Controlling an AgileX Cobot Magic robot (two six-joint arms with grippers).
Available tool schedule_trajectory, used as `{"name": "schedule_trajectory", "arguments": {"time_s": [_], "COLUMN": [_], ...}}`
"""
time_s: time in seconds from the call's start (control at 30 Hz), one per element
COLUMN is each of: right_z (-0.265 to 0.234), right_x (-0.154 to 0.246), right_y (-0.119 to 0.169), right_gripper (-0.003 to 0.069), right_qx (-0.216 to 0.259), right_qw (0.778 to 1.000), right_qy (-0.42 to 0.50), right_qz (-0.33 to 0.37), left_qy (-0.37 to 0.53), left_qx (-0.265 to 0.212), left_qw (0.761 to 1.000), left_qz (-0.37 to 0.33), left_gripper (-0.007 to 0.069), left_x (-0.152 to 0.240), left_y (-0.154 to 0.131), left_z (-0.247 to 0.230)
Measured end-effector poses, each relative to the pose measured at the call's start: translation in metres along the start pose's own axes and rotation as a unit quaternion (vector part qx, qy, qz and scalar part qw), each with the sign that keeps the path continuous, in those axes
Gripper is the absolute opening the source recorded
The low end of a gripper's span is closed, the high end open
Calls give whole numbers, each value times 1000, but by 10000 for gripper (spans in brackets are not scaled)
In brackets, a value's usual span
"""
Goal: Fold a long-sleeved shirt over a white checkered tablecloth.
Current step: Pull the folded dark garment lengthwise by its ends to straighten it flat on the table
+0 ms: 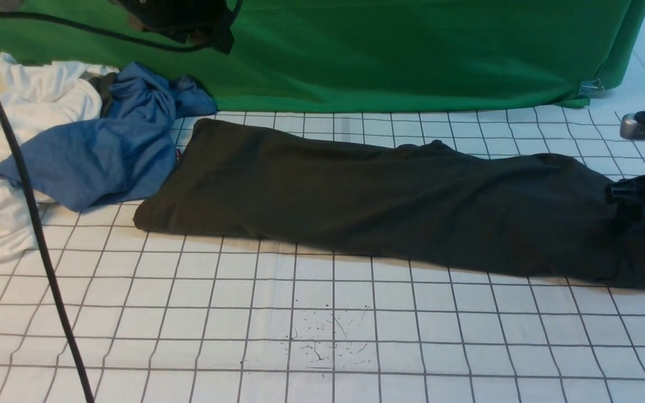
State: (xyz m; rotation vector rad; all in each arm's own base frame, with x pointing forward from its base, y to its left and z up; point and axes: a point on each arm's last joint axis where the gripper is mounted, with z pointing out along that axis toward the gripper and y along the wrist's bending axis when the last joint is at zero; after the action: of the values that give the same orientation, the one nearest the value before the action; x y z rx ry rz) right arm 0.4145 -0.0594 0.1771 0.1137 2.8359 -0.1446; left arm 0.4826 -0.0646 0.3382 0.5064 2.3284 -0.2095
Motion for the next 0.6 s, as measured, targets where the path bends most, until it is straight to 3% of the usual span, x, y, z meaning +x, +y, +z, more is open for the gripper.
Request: {"name": "schedule_trajectory", "arguments": {"time_s": [0.37,0.43,0.53,0.6], "right_z": [17,17,18,18], "right_x": [-1,-1,-1,-1], "right_y": [1,2,4,5], "right_gripper": [583,524,380,193], "right_qx": [-4,-7,-19,-26], "right_qw": [1000,1000,1000,1000], "right_qy": [13,14,14,14], "right_qz": [14,11,11,-3], "left_qy": [18,18,18,18], "left_qx": [12,12,12,13], "left_qw": [1000,1000,1000,1000], "left_qz": [13,14,15,15], "left_gripper": [236,214,206,204], "left_x": [3,3,3,3], "left_y": [-6,-6,-6,-6], "left_z": [3,3,3,3]}}
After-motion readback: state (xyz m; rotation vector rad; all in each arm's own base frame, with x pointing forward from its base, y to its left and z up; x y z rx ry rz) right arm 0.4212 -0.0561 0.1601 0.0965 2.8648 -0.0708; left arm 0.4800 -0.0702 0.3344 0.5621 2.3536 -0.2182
